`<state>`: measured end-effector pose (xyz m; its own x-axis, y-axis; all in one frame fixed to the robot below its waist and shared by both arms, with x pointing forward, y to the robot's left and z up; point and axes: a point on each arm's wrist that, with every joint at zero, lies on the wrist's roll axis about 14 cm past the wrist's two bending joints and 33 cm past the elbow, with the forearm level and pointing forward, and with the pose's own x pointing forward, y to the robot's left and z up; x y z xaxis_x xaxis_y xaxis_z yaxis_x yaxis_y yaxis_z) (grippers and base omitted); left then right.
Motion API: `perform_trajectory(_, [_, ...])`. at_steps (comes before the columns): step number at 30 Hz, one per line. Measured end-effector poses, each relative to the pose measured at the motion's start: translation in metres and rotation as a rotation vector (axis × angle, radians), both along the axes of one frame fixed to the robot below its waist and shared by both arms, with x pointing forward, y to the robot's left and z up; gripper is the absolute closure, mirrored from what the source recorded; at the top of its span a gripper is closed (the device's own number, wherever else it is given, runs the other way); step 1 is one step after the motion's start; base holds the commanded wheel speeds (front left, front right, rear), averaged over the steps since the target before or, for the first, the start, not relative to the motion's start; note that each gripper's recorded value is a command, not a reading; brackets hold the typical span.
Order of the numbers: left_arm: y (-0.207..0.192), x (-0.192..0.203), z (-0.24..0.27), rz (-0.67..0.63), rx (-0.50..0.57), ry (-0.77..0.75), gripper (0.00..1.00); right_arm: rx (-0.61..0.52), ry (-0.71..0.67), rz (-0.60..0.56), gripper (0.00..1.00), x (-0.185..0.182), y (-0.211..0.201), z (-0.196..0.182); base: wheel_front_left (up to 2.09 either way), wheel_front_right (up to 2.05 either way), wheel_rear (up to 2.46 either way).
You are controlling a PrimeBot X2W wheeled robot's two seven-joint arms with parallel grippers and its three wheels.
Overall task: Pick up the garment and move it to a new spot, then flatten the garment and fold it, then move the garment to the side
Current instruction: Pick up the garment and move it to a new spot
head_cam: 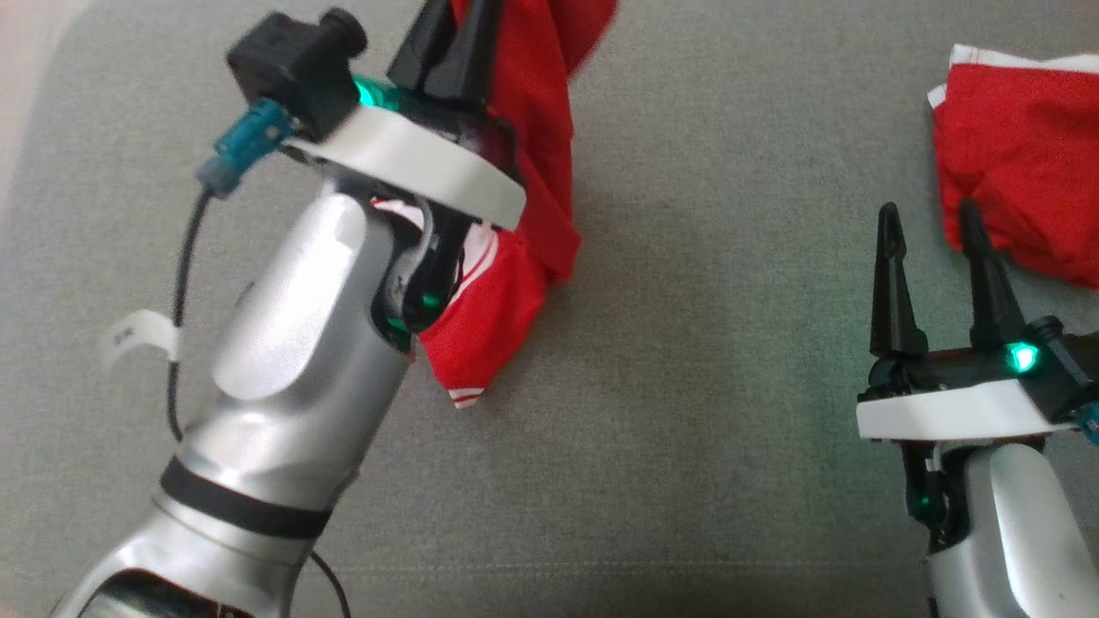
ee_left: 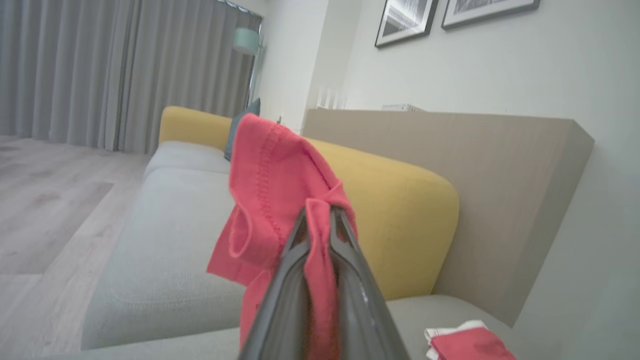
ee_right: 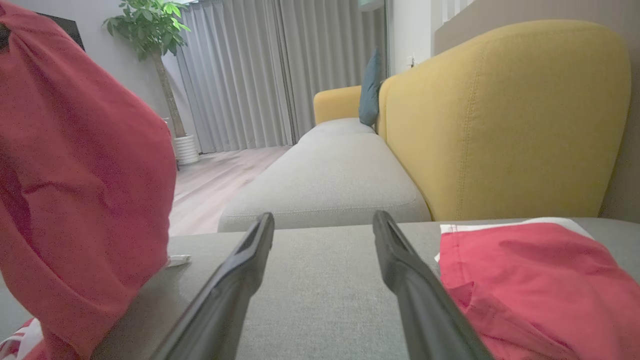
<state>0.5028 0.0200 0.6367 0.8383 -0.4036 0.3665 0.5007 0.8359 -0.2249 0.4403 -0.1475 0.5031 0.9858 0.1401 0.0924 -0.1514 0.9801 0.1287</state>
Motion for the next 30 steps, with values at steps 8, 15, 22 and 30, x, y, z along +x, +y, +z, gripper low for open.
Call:
perform_trajectory(8, [-0.022,-0.007,-0.133,-0.041,0.217,0.287,0.0,0.002,0.04,-0.034,0.0,0.001,-0.012,-0.018,0.0,0.0,0.0])
perform_trajectory(15, [-0.029,-0.011,-0.136,-0.082,0.206,0.294,0.0,0.003,0.036,-0.033,0.0,0.008,-0.012,-0.018,0.0,0.0,0.0])
perform_trajectory(22, [-0.02,-0.013,-0.096,-0.064,0.15,0.204,0.0,0.011,0.021,-0.007,0.0,0.009,-0.001,-0.012,0.0,0.0,0.0])
perform_trajectory(30, [-0.024,-0.028,-0.049,-0.05,0.124,0.086,0.0,0.01,-0.032,0.018,0.0,0.001,0.007,0.011,0.0,0.0,0.0])
